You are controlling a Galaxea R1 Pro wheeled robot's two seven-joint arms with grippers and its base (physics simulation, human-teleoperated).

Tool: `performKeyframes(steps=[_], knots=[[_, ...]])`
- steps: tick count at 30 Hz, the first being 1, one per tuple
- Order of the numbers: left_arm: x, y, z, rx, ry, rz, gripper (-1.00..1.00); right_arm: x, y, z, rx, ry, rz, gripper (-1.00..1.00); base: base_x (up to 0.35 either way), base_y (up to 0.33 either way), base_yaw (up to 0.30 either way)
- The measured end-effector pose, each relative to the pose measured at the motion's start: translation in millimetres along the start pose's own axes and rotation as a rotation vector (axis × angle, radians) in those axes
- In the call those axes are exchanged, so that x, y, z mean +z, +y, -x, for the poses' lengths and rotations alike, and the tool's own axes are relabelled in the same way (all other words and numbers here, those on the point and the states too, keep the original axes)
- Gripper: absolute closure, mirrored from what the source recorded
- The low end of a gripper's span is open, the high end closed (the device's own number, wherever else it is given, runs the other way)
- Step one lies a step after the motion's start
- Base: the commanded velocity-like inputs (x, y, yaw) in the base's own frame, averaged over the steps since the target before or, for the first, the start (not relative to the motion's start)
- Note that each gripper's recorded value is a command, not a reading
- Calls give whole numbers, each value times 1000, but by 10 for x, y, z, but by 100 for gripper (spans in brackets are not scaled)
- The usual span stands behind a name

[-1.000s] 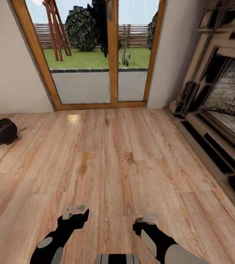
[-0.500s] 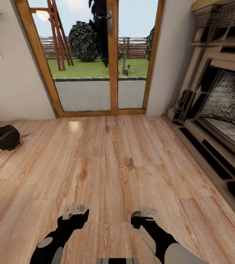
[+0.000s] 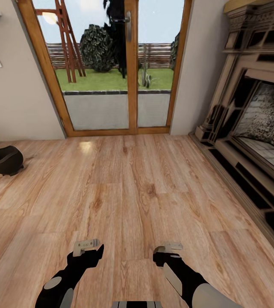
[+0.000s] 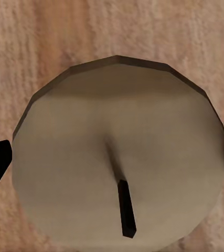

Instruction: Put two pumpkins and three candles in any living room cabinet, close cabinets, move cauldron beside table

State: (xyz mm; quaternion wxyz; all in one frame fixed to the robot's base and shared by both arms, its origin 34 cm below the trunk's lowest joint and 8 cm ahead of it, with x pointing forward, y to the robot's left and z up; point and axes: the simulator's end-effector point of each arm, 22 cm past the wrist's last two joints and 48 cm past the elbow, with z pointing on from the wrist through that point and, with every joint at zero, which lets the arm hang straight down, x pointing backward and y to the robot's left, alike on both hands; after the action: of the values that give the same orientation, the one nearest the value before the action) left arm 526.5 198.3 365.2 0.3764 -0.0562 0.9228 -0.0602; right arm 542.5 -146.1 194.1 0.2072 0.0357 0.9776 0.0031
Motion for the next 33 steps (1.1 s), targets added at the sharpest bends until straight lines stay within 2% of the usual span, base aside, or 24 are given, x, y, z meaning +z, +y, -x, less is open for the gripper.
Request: performKeyframes(steps=[16, 23, 33], knots=[[-140, -20, 230, 1, -53, -2, -100, -194, 23, 268, -1, -55, 5, 100, 0, 0, 0], [-207, -41, 277, 10, -47, -5, -100, -296, 33, 409, -1, -88, 7, 100, 0, 0, -2], [-301, -71, 378, 16, -68, -9, -100, -460, 44, 603, 0, -133, 11, 100, -33, 7, -203]])
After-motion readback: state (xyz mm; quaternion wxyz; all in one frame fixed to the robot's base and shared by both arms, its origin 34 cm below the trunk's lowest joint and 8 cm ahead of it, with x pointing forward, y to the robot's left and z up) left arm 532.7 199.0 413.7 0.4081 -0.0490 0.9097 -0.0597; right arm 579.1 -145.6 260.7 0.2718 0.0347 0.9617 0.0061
